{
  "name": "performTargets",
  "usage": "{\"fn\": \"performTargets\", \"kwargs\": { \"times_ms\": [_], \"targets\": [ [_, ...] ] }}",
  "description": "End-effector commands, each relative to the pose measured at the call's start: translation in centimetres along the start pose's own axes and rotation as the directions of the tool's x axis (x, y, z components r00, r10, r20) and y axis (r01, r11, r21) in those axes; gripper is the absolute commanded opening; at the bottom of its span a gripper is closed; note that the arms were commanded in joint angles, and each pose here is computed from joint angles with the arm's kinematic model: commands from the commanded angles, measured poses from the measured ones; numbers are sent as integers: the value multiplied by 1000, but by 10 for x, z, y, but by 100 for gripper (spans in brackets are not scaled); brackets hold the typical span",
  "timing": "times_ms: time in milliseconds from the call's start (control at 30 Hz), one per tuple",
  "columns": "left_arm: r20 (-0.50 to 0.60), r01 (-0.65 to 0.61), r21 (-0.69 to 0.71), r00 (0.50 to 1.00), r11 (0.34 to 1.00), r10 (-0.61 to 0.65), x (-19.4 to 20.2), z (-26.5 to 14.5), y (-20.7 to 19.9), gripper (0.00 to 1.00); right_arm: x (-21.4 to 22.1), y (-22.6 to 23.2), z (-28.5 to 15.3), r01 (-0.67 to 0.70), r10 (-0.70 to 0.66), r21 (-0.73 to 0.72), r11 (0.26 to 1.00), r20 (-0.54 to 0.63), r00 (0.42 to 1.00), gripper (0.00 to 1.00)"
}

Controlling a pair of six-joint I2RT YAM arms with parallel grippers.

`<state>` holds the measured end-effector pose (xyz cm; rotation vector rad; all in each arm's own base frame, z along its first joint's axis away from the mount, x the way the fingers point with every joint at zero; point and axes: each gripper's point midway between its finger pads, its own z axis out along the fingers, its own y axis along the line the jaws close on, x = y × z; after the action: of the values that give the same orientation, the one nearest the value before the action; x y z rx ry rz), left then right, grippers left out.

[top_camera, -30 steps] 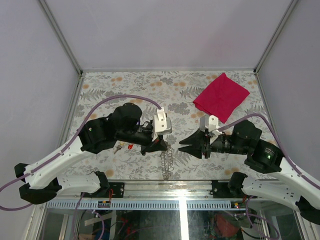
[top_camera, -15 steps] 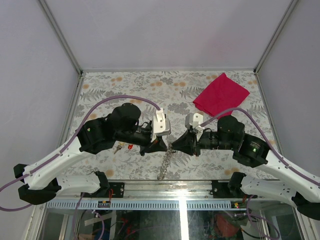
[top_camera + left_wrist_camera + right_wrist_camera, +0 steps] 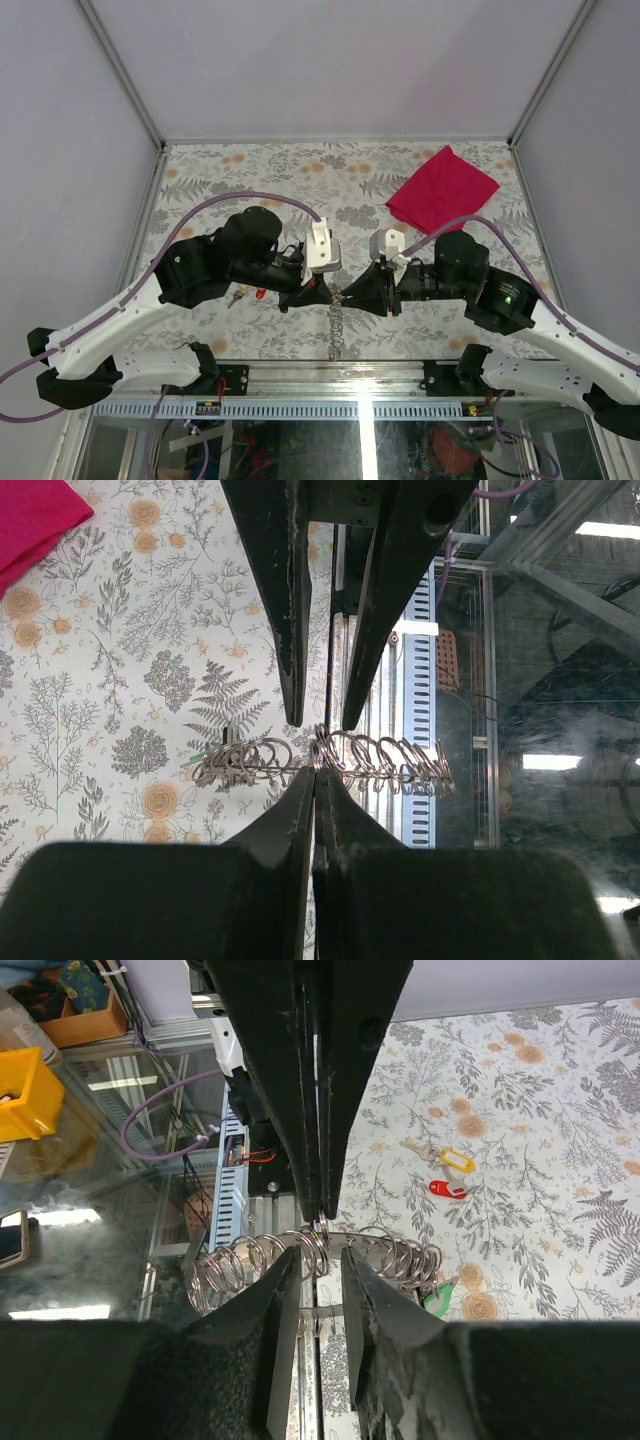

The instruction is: Put the keys on the keyring

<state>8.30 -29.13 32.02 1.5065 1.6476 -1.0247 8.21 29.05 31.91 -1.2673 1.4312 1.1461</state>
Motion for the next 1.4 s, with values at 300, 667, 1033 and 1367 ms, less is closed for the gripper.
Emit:
{"fn": "performTargets", "kwargs": {
  "times_ms": [300,667,1033,1367],
  "targets": [
    [89,-61,9,994,998,60,-27,-13,-7,0,-44,-26,-21,40,-77,211,977,169,983,12],
    [90,-62,16,994,998,60,-28,-13,-9,0,-21,-27,-3,18,-25,159,987,38,999,21],
    [87,-64,15,994,998,63,-27,-12,-8,0,-23,1,1,34,-34,-8,999,46,998,26],
    [89,-64,12,994,998,63,-28,-13,-8,0,-24,11,0,38,-35,-56,998,61,998,28]
  ]
}}
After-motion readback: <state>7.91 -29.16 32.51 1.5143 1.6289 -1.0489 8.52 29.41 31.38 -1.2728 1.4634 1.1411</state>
